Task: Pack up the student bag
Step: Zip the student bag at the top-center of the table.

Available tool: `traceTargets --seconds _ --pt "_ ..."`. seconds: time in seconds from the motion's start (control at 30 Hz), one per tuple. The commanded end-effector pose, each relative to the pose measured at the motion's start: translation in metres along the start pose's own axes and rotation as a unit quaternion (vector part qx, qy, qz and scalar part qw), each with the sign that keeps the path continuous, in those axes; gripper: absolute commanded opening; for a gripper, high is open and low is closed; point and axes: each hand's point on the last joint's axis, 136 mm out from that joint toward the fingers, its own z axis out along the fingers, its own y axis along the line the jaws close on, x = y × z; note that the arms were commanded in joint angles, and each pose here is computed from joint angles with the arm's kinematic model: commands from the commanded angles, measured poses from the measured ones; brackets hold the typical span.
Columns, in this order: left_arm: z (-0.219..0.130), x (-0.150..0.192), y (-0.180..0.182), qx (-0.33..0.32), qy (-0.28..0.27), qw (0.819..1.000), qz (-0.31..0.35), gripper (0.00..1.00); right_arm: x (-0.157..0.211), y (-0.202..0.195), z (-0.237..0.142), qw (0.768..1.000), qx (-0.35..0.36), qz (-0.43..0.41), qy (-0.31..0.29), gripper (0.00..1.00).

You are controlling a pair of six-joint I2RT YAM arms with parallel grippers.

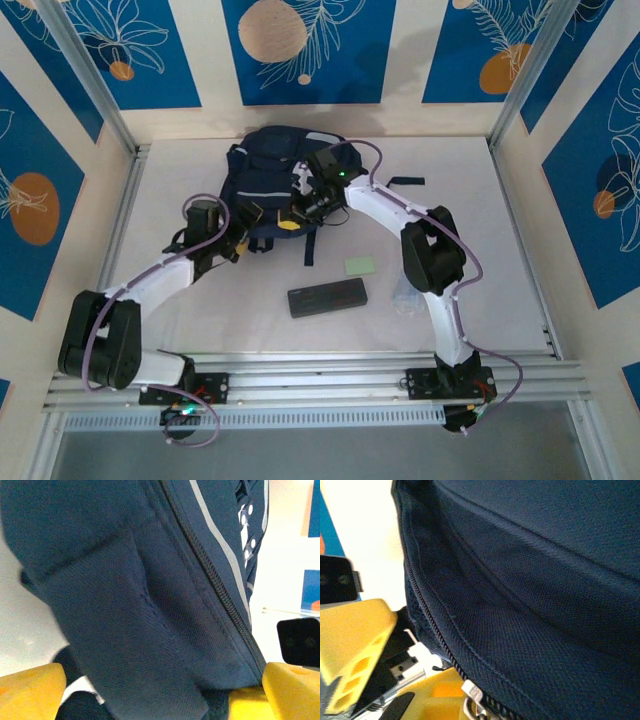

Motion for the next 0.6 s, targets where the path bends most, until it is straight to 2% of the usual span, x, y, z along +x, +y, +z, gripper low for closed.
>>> traceTargets --seconds 0.0,0.1,0.17,0.2,0.23,0.27,0.37,0.4,0.57 --pt "0.012 -0.013 -0.020 0.043 -0.038 0.997 -0.058 1.00 0.001 0.038 0.000 0.997 -0.064 -0.045 -0.004 0.00" --pt "0.027 -0.021 -0.034 0.077 -0.050 0.993 -0.069 1.00 0.019 0.038 0.005 0.996 -0.069 -0.048 0.022 0.00" --pt "0.039 -0.024 -0.038 0.077 -0.050 0.994 -0.063 1.00 0.033 0.032 0.005 0.996 -0.061 -0.053 0.042 0.00" --pt "0.045 -0.025 -0.040 0.080 -0.047 0.994 -0.058 0.97 0.040 0.027 0.004 0.996 -0.051 -0.056 0.050 0.00" --pt "0.050 -0.025 -0.042 0.088 -0.044 0.994 -0.055 0.90 0.046 0.021 0.001 0.996 -0.040 -0.058 0.055 0.00" --pt "0.054 -0.024 -0.043 0.095 -0.041 0.993 -0.053 0.77 0.051 0.015 -0.002 0.996 -0.032 -0.060 0.059 0.00" --pt "0.060 -0.023 -0.039 0.116 -0.036 0.991 -0.056 0.15 0.062 -0.006 -0.017 0.995 -0.006 -0.068 0.067 0.00" --pt "0.061 -0.021 -0.037 0.119 -0.033 0.991 -0.057 0.00 0.065 -0.015 -0.022 0.995 0.010 -0.074 0.069 0.00" --pt "0.051 -0.010 -0.030 0.119 -0.011 0.992 -0.043 0.00 0.071 -0.078 -0.049 0.983 0.111 -0.112 0.093 0.00"
